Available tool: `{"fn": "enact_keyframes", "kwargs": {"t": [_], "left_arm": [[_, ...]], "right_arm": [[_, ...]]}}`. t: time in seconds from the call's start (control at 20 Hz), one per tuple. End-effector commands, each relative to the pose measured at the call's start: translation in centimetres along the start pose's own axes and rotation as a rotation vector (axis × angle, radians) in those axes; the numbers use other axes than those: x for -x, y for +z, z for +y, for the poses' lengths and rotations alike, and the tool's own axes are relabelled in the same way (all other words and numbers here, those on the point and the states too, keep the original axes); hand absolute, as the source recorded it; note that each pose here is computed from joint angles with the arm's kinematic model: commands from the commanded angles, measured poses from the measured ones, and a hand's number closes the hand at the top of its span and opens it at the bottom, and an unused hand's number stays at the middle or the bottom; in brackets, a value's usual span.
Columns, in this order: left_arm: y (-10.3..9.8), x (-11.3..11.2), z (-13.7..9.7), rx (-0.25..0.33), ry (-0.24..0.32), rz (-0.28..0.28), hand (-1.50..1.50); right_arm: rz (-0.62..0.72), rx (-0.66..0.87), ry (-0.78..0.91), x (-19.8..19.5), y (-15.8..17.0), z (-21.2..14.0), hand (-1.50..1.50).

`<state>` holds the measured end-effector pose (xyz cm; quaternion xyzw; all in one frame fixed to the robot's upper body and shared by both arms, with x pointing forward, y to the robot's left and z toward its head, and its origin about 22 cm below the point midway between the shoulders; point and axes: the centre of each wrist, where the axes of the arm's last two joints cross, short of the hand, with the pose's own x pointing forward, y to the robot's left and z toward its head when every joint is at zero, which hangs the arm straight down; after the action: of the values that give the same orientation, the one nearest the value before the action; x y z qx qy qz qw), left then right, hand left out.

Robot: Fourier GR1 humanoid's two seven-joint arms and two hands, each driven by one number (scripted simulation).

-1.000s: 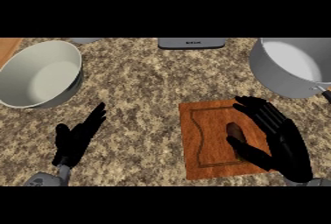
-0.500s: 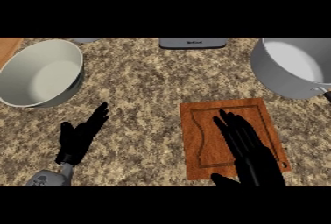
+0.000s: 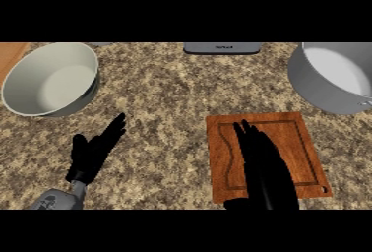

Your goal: Pick the sweet potato from the cutting board and place it in the pot

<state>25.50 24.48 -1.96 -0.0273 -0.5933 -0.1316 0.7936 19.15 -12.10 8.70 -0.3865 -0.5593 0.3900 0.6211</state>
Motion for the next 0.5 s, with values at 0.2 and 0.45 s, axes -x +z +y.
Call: {"fn": "enact_keyframes", "kwargs": {"t": [0.2,0.45], "left_arm": [[0.4,1.5,-0.5,0.000,-0.014,-0.007,0.00],[-1.9,0.1,-0.9,0.001,0.006,0.001,0.00]], "right_arm": [[0.160,-0.183,0.141,4.2,-1.2,1.6,-1.50],[0.134,-0.112,0.137,7.7,-2.3,1.0,-1.50]]}}
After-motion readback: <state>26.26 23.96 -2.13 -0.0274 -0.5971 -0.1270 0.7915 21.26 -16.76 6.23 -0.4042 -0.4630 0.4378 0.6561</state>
